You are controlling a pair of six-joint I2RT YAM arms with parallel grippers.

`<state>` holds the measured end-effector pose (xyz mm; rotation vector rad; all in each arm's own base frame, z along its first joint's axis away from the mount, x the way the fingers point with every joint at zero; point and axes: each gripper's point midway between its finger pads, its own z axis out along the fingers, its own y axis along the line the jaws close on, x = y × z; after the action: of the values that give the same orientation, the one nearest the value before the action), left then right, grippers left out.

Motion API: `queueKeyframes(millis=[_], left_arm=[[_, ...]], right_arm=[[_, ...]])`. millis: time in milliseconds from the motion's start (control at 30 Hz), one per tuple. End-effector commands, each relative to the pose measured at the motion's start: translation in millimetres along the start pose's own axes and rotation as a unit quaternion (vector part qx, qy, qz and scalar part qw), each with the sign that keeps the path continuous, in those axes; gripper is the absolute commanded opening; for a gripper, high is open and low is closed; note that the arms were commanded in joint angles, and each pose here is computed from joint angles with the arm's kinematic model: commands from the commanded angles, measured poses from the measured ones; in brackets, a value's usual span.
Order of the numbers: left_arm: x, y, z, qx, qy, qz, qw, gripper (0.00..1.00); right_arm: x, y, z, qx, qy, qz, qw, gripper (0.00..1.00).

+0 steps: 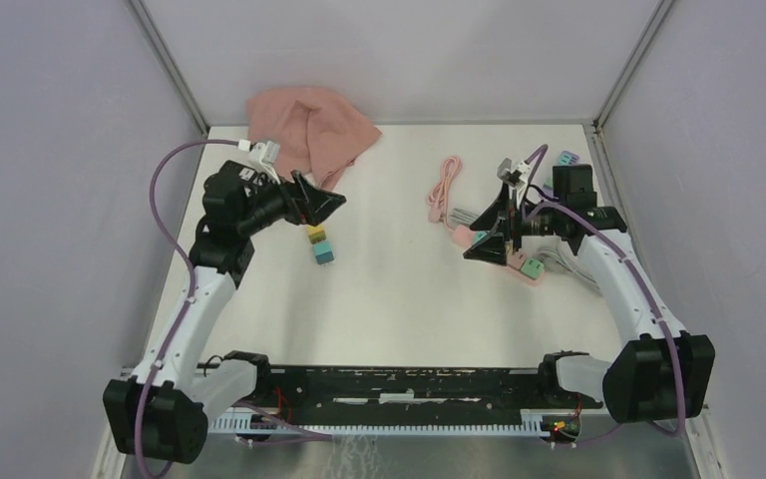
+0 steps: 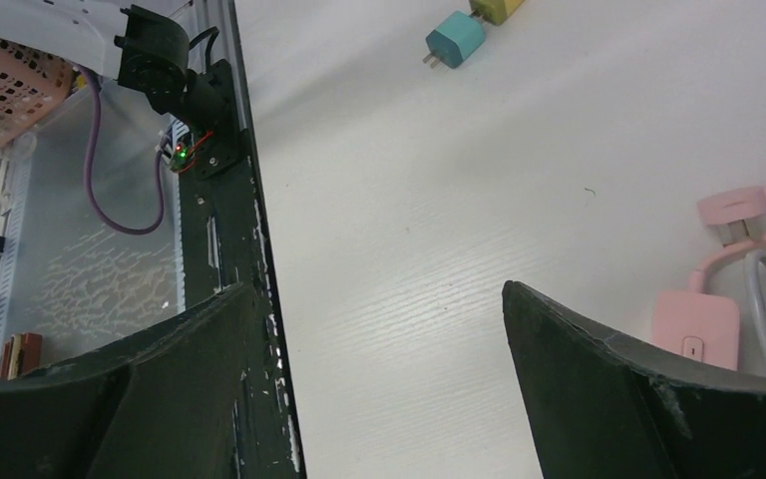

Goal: Pull the plug off the socket
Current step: Place the socket at the corner of the board, then move the socket to the center of the board.

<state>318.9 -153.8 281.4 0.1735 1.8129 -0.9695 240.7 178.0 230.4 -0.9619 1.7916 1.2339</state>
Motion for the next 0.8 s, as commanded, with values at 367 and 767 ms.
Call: queueKeyframes(millis=[367,767], left_arm=[[39.4,-45.4,-33.6,0.086,-0.016,0.179,0.98,0.99],[42.7,-37.5,-29.1,0.071,-0.005,0.162,0.984,0.99]], right_arm=[[-13.4,-31.5,-32.4,0.069,-0.016,-0.024,0.997,1.0],[-11.7,-42.8,-44.7,0.098,-0.019,-0.019,0.995,1.0]])
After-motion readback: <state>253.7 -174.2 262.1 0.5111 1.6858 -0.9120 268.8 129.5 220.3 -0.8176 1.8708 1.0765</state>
